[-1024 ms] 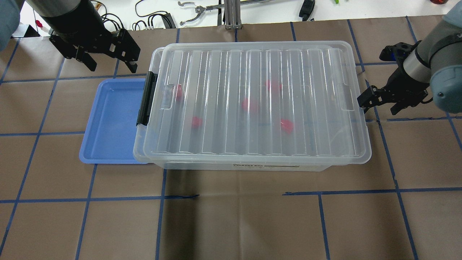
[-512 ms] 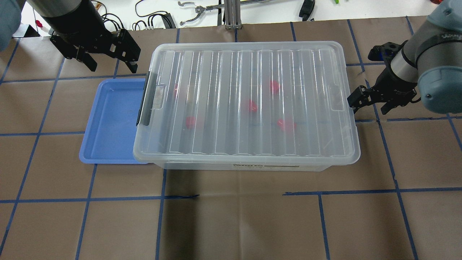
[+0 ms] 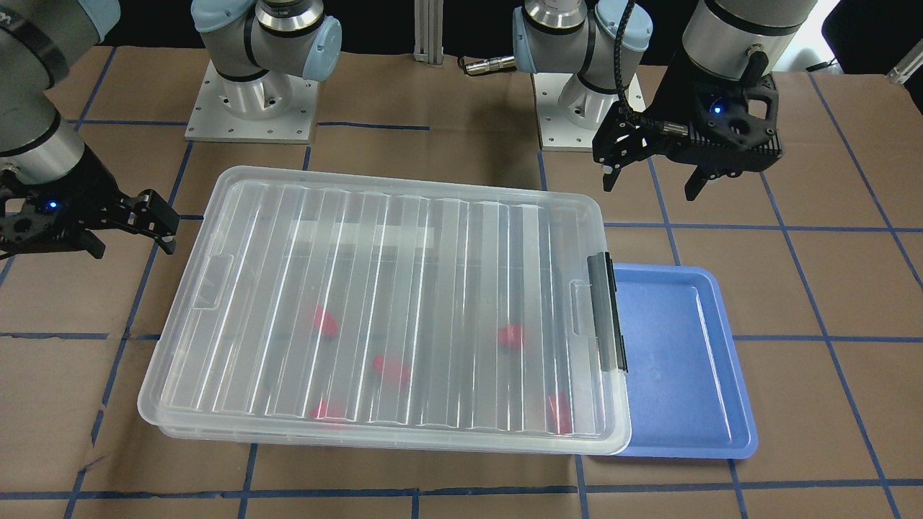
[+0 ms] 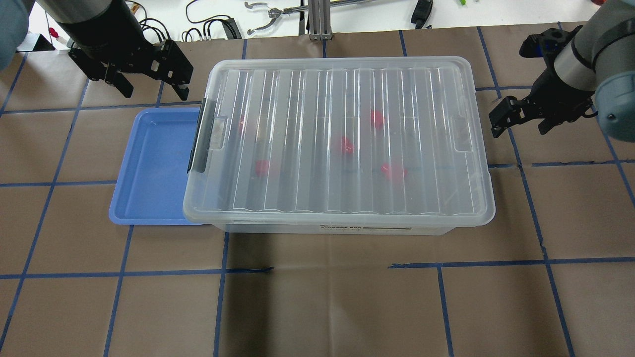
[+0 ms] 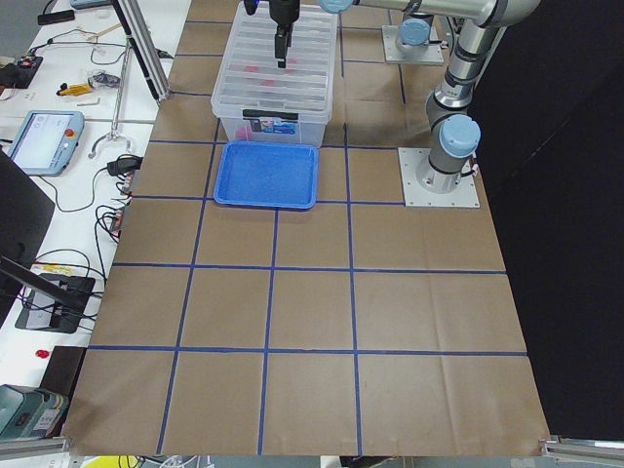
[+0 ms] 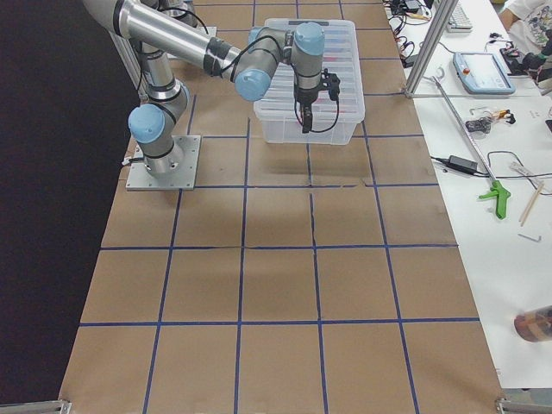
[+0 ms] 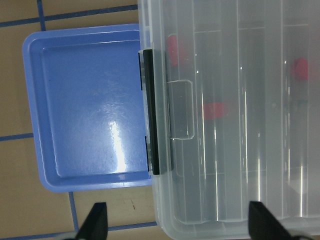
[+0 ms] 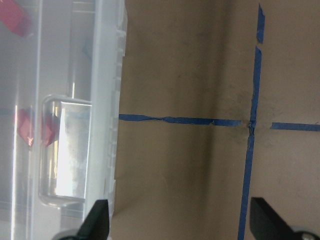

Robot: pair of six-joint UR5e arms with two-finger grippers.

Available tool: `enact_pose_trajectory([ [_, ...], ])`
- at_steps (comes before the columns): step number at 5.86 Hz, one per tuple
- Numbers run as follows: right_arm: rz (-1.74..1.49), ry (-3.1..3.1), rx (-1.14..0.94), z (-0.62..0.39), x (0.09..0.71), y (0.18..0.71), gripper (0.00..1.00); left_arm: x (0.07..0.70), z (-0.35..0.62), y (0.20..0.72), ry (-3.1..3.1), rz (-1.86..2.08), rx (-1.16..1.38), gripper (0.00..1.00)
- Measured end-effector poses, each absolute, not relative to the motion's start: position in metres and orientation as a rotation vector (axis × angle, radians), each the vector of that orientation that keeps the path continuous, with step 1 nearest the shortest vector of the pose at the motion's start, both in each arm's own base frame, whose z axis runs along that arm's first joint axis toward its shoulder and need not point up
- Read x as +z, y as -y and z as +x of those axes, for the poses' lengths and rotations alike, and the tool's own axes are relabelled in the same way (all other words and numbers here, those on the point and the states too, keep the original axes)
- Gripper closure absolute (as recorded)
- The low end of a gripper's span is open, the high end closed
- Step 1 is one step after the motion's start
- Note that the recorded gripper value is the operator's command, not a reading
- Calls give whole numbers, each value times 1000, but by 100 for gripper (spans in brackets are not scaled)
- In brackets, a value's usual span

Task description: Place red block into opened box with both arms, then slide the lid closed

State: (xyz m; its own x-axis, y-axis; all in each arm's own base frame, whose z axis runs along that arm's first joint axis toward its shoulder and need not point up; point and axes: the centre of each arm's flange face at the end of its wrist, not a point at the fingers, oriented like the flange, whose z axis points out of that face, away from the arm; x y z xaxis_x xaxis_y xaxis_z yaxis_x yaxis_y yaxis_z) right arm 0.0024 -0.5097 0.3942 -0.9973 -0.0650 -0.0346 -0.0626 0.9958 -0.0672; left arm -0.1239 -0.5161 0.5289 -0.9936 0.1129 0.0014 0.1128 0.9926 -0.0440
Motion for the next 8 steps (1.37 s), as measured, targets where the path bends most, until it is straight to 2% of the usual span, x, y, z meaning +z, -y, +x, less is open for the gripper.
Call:
enact_pose_trajectory([
  [2,-131,-3105,-158,55,432,499,0,529,-124,516,3132,-177,69,2],
  [5,4,-3094,-84,147,483,492,0,529,-124,516,3132,-179,69,2],
  [8,26,-3137,-1,161,510,485,0,529,-125,516,3132,-180,68,2],
])
